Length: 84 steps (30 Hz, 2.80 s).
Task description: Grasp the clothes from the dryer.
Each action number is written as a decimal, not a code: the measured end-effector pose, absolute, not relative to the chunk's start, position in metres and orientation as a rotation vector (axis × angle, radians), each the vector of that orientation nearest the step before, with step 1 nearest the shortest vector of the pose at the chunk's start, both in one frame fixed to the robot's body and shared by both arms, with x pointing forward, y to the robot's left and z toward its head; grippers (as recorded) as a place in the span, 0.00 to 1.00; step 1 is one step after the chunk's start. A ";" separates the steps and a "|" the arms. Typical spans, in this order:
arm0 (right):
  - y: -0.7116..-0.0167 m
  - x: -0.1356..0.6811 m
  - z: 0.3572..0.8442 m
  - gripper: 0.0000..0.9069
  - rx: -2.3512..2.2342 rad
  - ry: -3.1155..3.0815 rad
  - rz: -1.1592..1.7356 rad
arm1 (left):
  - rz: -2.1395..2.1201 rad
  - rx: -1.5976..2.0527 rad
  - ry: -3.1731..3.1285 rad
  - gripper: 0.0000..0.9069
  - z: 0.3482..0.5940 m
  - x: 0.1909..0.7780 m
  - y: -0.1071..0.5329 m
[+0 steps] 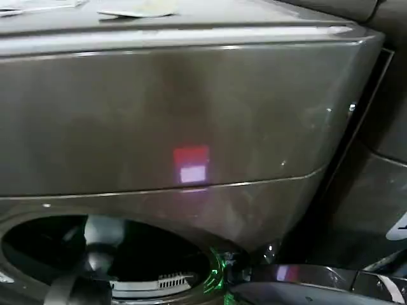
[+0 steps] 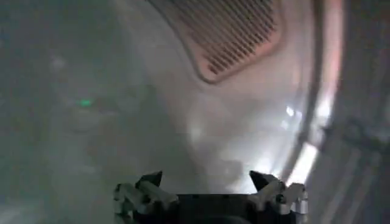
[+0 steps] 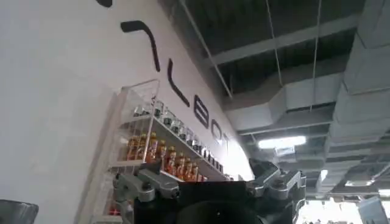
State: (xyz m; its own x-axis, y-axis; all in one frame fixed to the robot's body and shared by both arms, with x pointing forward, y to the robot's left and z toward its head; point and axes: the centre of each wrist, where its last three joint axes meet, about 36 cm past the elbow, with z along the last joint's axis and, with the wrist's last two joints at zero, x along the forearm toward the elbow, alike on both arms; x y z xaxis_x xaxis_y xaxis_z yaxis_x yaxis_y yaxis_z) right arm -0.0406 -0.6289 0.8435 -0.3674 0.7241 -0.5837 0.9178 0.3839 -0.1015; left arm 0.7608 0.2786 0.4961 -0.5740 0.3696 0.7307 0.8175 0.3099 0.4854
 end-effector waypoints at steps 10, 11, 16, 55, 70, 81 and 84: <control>-0.627 -0.037 0.842 1.00 1.402 2.206 -0.585 | -1.463 -0.992 -1.747 1.00 0.504 0.769 0.283; -0.627 -0.037 0.842 1.00 1.402 2.206 -0.585 | -1.479 -0.989 -1.723 1.00 0.505 0.770 0.281; -0.627 -0.037 0.842 1.00 1.404 2.204 -0.584 | -1.516 -0.987 -1.639 1.00 0.499 0.772 0.275; -0.630 -0.038 0.840 1.00 1.412 2.200 -0.579 | -1.406 -1.061 -1.529 0.00 0.475 0.772 0.273; -0.632 -0.031 0.833 1.00 1.412 2.205 -0.574 | -1.297 -1.055 -1.840 0.00 0.468 0.766 0.255; -0.635 -0.024 0.828 1.00 1.406 2.215 -0.561 | -1.052 -0.837 -2.332 0.00 0.462 0.743 0.249; -0.636 -0.024 0.827 1.00 1.405 2.215 -0.559 | -0.949 -0.791 -2.496 0.00 0.463 0.731 0.244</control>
